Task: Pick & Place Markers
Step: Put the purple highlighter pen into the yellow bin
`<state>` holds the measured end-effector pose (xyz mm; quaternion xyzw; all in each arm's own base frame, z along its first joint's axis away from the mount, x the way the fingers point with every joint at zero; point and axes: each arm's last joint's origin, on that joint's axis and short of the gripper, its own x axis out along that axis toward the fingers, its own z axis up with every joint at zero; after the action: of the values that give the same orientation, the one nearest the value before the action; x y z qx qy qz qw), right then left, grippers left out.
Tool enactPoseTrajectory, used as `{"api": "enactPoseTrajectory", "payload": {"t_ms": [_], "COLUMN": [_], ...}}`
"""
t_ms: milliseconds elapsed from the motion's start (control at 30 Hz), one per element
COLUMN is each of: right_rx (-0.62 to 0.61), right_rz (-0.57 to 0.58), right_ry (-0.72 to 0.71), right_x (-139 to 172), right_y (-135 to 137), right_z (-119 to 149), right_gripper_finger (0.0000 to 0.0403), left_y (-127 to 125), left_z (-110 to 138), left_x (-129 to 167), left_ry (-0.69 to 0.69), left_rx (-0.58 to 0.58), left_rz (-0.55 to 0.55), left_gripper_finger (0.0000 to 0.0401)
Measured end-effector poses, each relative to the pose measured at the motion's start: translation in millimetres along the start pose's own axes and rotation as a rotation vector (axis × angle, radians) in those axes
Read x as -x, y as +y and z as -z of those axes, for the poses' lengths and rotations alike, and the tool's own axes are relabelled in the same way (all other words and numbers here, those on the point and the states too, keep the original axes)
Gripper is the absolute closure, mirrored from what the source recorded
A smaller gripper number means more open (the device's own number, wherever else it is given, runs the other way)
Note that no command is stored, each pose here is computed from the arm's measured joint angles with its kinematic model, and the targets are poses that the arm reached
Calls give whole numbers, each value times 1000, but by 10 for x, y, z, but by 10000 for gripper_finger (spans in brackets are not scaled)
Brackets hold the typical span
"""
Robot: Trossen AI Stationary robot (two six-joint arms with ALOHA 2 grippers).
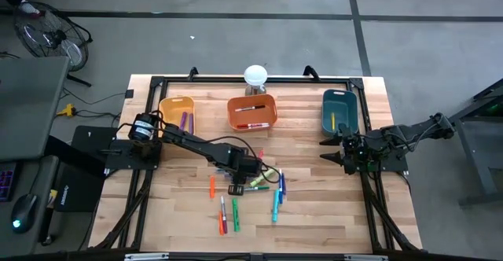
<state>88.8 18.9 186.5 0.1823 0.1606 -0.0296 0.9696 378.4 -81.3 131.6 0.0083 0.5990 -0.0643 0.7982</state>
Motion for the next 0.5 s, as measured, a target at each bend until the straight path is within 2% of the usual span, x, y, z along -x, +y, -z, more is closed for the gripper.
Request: {"api": "enactPoseTrajectory", "payload": {"t_ms": [100,200,500], "right_rx": [0,0,0], "right_rz": [0,0,0], "right_ry": [0,0,0], "right_x": [0,0,0], "right_y": [0,0,0], "right_z": [0,0,0], "right_gripper_finger": [151,150,150], "left_y": [-1,-5,-20], "left_z": [5,7,25], "left_x": [-4,-5,-53], "left_ry": [5,9,32], "left_rx": [0,1,1], "left_rz": [11,34,47], "left_gripper_finger": [306,345,347]}}
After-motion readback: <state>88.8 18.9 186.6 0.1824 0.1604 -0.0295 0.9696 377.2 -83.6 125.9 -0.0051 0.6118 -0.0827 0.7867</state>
